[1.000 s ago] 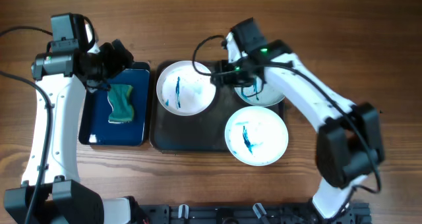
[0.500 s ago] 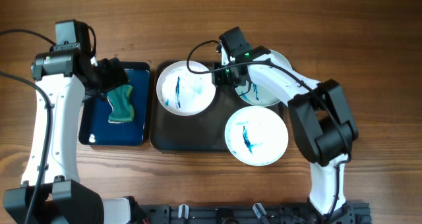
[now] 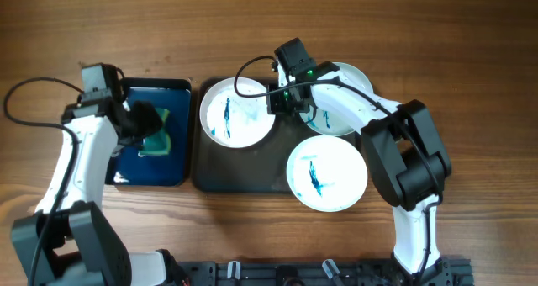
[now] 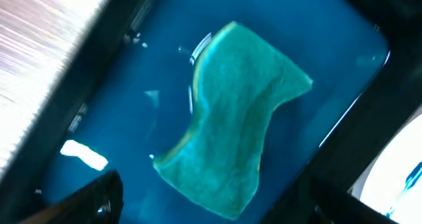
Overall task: Clean dirty plates on tray and stack at the side
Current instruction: 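Grasp the green sponge with left gripper, top-left plate rim with right, then hold the plate with the right gripper and scrub it with the left-held sponge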
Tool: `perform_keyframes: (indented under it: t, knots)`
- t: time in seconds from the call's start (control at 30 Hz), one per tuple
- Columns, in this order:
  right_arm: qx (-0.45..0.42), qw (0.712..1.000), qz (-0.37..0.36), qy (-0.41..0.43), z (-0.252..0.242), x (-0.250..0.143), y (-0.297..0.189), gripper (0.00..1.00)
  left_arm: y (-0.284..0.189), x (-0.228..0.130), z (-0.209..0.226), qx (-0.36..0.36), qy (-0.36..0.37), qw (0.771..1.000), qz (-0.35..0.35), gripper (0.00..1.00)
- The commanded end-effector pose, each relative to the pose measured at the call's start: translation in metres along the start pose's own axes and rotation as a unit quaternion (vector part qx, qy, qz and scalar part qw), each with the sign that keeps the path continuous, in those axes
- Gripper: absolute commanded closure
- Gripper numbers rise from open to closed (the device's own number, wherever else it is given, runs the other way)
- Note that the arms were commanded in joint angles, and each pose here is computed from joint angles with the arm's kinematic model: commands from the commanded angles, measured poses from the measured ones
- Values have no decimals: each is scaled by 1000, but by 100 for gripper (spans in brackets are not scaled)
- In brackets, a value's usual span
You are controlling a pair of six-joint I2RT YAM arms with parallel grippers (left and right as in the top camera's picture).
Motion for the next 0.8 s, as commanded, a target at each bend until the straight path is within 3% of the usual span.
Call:
perform_keyframes:
  t: [0.0,0.1,0.2,0.37,0.43,0.53,0.57,0.77]
  knots:
    - [3,1000,2,-1,1,2,8,95,19,10,-24,-37,60,997,-37,22]
    - [3,1000,0,11,2,3,8,96,52,-4,-38,-22,112,993,-8,21]
    - [3,1000,0,11,2,3,8,96,71,-17,-35,-2,116,993,23,30]
    - [-1,1000,-3,10,0,4,8,95,71,-28,-29,9,116,992,47,54]
    - [0,1000,-5,10,1,5,8,95,64,-25,-31,11,107,993,51,72]
    - [0,1000,-6,9,1,5,8,95,43,-4,-33,32,109,993,38,81]
    - [0,1000,-5,10,1,5,8,95,37,5,-31,49,110,992,28,96]
    - [1,1000,-7,9,1,6,8,96,31,-1,-31,45,136,988,51,96]
Point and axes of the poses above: each gripper's point midway between its finger pads, its own y axis out along the fingers, its own z axis along the line the jaws close on, x = y × z, the point moved 2 cm from there along -y, back along the fingers, and after that the axes turned 2 degrees about -y, right-handed, at the moved point
